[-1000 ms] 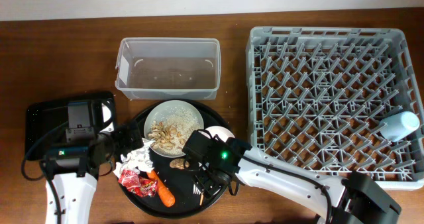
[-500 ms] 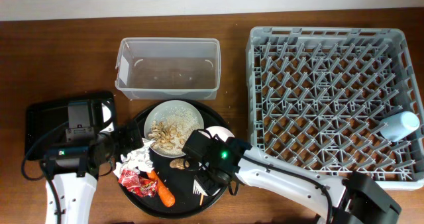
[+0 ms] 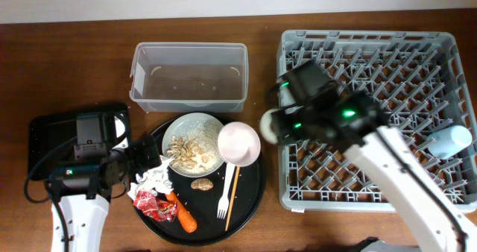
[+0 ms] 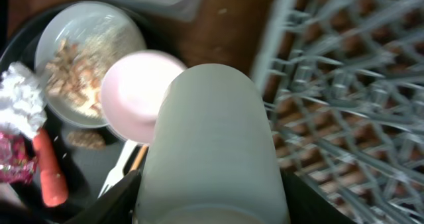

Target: Sort waste into correct bins and load items into the dishwasher rack

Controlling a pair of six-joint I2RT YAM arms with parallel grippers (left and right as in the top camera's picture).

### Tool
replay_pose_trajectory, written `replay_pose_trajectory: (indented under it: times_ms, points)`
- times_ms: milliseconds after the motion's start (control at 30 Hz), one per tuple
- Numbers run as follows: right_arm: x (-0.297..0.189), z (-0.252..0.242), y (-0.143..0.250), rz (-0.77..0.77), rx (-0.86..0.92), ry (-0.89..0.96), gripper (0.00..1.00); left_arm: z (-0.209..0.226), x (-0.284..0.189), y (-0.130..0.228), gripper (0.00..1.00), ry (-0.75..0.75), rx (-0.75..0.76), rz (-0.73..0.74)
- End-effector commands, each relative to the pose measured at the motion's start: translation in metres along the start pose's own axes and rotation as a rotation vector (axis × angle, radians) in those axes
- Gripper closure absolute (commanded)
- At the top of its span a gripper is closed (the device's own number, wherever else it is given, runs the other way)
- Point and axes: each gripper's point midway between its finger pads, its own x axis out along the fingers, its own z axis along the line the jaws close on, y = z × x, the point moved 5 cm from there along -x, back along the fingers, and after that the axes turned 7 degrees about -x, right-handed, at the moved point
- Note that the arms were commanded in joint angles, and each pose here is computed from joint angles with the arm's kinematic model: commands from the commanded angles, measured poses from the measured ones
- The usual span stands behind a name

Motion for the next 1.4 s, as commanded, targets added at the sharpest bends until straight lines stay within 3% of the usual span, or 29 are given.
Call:
replay_pose_trajectory:
  times_ms: [0, 233, 533, 1233, 1300, 1367]
  points:
    - [-0.029, -0.05, 0.0, -0.061, 0.108, 0.099, 0.45, -0.001, -0.005, -0.005, 0.01, 0.003, -0.016, -0.022]
    - [-0.064, -0.196, 0.047, -0.048, 0.514, 0.337, 0.47, -0.001, -0.005, -0.005, 0.01, 0.003, -0.016, -0.022]
    - [-0.062, -0.296, 0.125, 0.091, 0.888, 0.465, 0.48, -0.001, -0.005, -0.005, 0.01, 0.003, -0.016, -0.021]
    - [0.014, -0.338, 0.14, 0.262, 0.938, 0.392, 0.47, -0.001, -0.005, -0.005, 0.01, 0.003, -0.016, -0.021]
    - [0.014, -0.338, 0.14, 0.262, 0.938, 0.389, 0.42, -0.001, -0.005, -0.005, 0.01, 0.003, -0.016, -0.021]
    - [0.015, -0.337, 0.139, 0.258, 0.94, 0.379, 0.22, -0.001, -0.005, -0.005, 0.01, 0.003, -0.016, -0.021]
